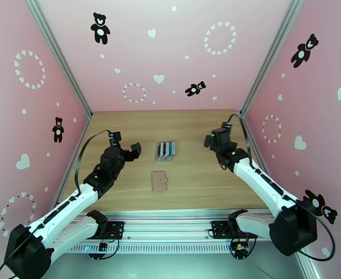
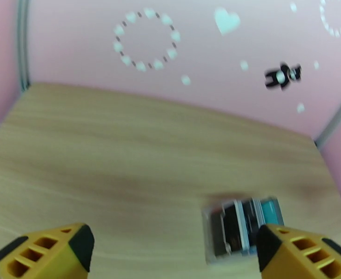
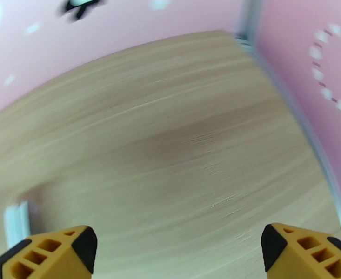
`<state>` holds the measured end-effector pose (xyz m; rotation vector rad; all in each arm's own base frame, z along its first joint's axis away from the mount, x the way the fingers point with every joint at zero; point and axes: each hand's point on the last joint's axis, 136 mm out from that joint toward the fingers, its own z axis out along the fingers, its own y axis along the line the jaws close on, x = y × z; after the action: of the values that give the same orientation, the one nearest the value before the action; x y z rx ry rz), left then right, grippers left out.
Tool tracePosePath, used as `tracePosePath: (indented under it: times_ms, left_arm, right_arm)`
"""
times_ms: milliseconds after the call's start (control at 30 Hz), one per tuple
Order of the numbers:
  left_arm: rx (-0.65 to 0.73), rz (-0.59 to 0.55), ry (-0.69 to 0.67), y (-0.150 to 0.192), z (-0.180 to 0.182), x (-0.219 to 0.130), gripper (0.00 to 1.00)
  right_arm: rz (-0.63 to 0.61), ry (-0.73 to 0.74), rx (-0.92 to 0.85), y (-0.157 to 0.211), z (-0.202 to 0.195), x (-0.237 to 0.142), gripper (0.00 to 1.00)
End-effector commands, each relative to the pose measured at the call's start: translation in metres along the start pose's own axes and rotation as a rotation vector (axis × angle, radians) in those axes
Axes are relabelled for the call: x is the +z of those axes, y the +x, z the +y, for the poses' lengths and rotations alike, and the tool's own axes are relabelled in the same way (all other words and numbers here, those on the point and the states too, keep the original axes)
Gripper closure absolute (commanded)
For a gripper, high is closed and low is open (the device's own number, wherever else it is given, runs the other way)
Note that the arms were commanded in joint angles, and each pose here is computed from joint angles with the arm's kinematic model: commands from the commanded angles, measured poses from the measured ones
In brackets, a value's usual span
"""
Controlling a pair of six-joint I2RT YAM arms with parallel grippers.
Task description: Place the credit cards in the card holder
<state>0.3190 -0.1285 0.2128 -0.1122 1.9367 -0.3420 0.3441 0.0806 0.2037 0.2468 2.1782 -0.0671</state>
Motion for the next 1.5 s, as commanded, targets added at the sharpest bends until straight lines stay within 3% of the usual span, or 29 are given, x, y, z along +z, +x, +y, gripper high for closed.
tracePosePath:
  times_ms: [0,233,467,733,1000,1333,1467]
  left_arm:
    - [-0.02,0.074,0.003,0.013,-0.004,-0.01,0.02]
    - [-0.067,0.314,0.038,0.081,0.001,-0.016,0.02]
    - [-0.11,0.442,0.071,0.137,0.012,-0.029,0.08]
    - [-0.22,0.504,0.073,0.172,0.02,-0.045,0.18]
    - [-0.291,0.498,0.047,0.181,0.033,-0.06,0.36]
    - [-0.298,0.547,0.064,0.197,0.034,-0.067,0.4]
    - [-0.296,0.554,0.068,0.199,0.033,-0.066,0.39]
  right_arm:
    - [0.037,-0.011,-0.072,0.026,0.011,-0.017,0.01]
    - [0.14,-0.149,-0.285,0.104,0.078,-0.045,0.01]
    - [0.137,-0.211,-0.397,0.146,0.12,-0.073,0.01]
    - [0.188,-0.249,-0.47,0.185,0.159,-0.088,0.01]
    - [0.275,-0.304,-0.502,0.22,0.191,-0.09,0.02]
    - [0.318,-0.283,-0.538,0.235,0.219,-0.082,0.33]
    - [0.351,-0.225,-0.536,0.237,0.221,-0.072,0.38]
